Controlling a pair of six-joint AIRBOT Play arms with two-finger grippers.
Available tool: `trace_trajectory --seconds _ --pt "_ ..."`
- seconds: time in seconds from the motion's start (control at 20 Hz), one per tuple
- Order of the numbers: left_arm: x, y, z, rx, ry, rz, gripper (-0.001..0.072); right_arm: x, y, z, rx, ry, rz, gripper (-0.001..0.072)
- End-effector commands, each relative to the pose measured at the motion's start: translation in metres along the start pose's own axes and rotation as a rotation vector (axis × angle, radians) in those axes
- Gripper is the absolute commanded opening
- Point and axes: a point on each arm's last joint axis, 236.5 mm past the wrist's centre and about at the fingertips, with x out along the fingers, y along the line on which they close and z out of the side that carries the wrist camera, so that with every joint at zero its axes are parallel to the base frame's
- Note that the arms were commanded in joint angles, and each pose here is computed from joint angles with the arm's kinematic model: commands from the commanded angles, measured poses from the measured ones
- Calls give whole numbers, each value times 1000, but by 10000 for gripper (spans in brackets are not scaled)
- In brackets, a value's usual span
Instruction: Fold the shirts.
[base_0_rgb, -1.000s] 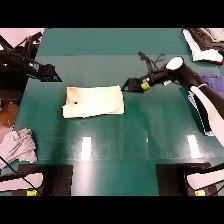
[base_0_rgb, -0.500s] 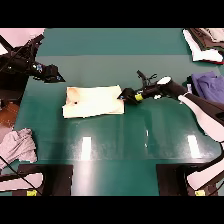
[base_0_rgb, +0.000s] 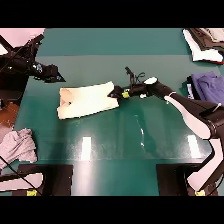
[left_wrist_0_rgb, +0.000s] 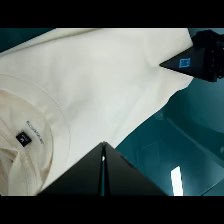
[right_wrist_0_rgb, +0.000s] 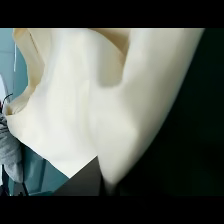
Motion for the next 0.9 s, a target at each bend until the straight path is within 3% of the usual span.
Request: trace_trajectory --seconds 0.0,0.25,0.45,0.65,0.85 --pt "0 0 -3 0 13 -3 25 -17 21 24 -108 -48 11 13" --pt "9 -18 -6 32 32 -16 25 -165 -17 82 -151 -210 -261 13" --pt "34 -65 6 134 -25 -45 25 -330 -64 123 -84 -492 -448 13" --pt "53 -109 9 217 -63 -80 25 -465 -118 127 43 -757 -573 13" --pt "62 -134 2 262 -56 -106 25 -539 -146 126 93 -934 -675 13"
